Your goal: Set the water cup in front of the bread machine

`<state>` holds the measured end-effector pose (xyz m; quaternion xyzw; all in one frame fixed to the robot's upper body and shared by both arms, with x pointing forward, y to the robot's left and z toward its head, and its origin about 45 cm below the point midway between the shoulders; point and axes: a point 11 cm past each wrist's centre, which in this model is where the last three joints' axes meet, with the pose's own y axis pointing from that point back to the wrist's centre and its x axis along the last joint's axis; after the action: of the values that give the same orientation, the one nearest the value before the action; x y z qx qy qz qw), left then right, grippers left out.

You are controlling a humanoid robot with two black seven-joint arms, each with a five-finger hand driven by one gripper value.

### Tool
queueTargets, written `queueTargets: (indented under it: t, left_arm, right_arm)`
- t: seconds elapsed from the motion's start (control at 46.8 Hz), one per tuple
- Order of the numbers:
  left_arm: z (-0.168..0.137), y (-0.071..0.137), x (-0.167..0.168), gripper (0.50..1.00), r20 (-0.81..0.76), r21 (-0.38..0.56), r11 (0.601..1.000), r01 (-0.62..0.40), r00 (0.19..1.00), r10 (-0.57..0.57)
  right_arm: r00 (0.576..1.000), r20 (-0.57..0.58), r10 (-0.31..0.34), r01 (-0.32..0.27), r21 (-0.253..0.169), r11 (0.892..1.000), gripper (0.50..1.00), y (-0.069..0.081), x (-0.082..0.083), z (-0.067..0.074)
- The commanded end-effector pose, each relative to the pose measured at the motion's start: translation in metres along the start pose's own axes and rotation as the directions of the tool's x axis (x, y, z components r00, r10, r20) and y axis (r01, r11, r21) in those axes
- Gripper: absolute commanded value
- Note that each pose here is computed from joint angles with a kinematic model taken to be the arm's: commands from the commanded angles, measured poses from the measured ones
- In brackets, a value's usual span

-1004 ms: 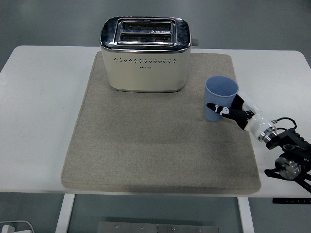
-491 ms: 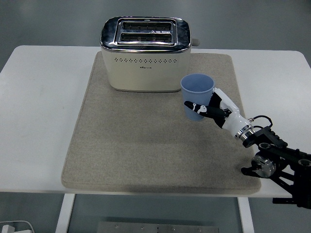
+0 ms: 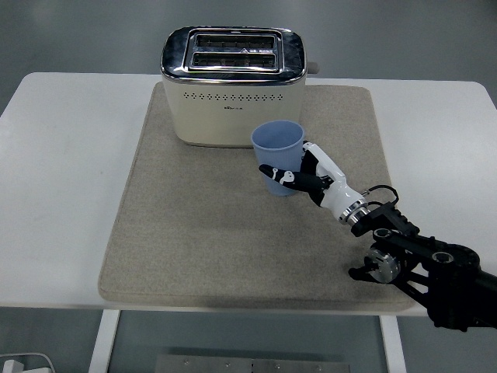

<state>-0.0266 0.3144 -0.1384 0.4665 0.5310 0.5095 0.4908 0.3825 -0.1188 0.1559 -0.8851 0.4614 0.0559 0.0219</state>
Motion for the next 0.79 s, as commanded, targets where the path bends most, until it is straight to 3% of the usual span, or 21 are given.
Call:
queueTargets:
  t: [0.0, 0.342, 0.577, 0.769]
  left_arm:
    - [0.000, 0.000, 0.000, 1.000, 0.000, 0.000, 1.000, 0.000, 1.000, 0.000]
    - [0.000, 0.000, 0.000, 1.000, 0.000, 0.000, 1.000, 0.000, 1.000, 0.000]
    - [0.000, 0.000, 0.000, 1.000, 0.000, 0.000, 1.000, 0.000, 1.000, 0.000]
    - [0.000, 0.000, 0.000, 1.000, 0.000, 0.000, 1.000, 0.000, 1.000, 0.000]
  right_arm:
    - [1.000, -0.009, -0.009, 0.009, 0.005, 1.000, 0.500, -0.008, -0.005, -0.002]
    - [0.999, -0.043, -0.025, 0.025, 0.003, 1.000, 0.500, -0.028, -0.024, -0.001]
    - [0.998, -0.060, 0.001, -0.002, -0.007, 1.000, 0.500, -0.034, -0.020, 0.005]
    - [0.995, -0.090, 0.032, -0.033, -0.011, 0.999, 0.500, -0.036, -0.006, 0.003]
